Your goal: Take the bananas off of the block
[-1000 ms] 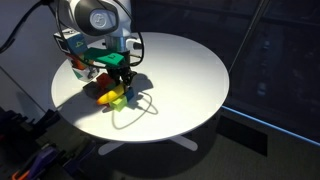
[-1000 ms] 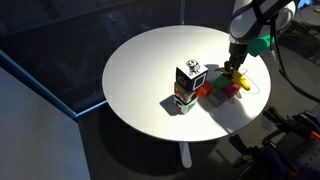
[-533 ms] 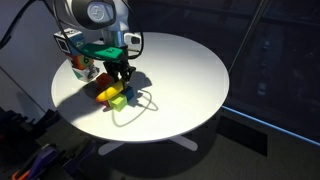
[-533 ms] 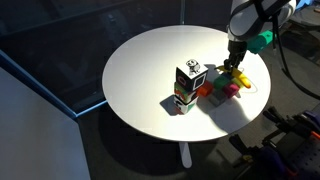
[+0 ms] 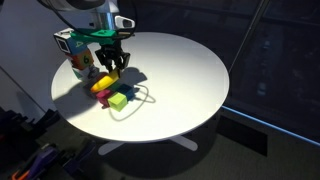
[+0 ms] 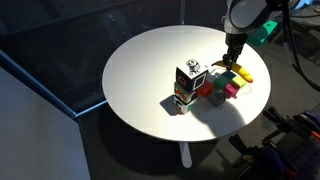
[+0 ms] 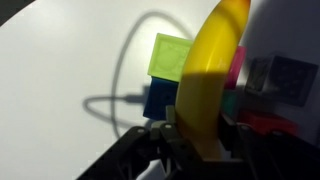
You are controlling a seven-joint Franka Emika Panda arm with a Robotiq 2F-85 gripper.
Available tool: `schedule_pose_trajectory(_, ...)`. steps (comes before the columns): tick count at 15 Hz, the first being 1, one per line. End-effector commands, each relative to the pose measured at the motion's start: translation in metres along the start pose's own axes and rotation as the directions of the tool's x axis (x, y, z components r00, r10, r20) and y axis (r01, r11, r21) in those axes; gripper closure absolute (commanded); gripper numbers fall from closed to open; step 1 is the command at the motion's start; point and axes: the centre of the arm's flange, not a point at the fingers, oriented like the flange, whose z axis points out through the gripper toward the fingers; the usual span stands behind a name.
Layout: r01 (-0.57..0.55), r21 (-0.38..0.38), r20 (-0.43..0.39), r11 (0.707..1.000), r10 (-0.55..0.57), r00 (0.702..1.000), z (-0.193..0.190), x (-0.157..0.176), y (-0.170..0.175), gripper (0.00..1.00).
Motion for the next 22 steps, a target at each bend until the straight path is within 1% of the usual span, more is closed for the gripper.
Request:
schedule_pose_trajectory(1, 0.046, -0.032, 0.0, 0.998, -0.046, 0.999, -0.012, -0.011, -0.027, 0.83)
schedule_pose_trajectory(7, 0.11, -0.031, 0.012, 0.993, -0.11, 0.994, -0.009, -0.008, -0.063, 0.83)
schedule_pose_trajectory(10, 0.11, -0.025, 0.011, 0.994, -0.11, 0.994, -0.004, -0.004, -0.072, 0.83)
schedule_pose_trajectory(12, 0.094, -0.014, 0.014, 0.995, -0.094, 0.995, -0.003, 0.002, -0.073, 0.83)
schedule_pose_trajectory(14, 0.105, -0.019, 0.013, 0.994, -0.105, 0.994, -0.002, 0.007, -0.072, 0.83)
schedule_pose_trajectory(17, 0.159, -0.036, 0.021, 0.987, -0.158, 0.987, 0.0, 0.016, -0.068, 0.83)
schedule_pose_trajectory(22, 0.26, -0.065, 0.034, 0.963, -0.258, 0.965, 0.002, 0.037, -0.059, 0.83)
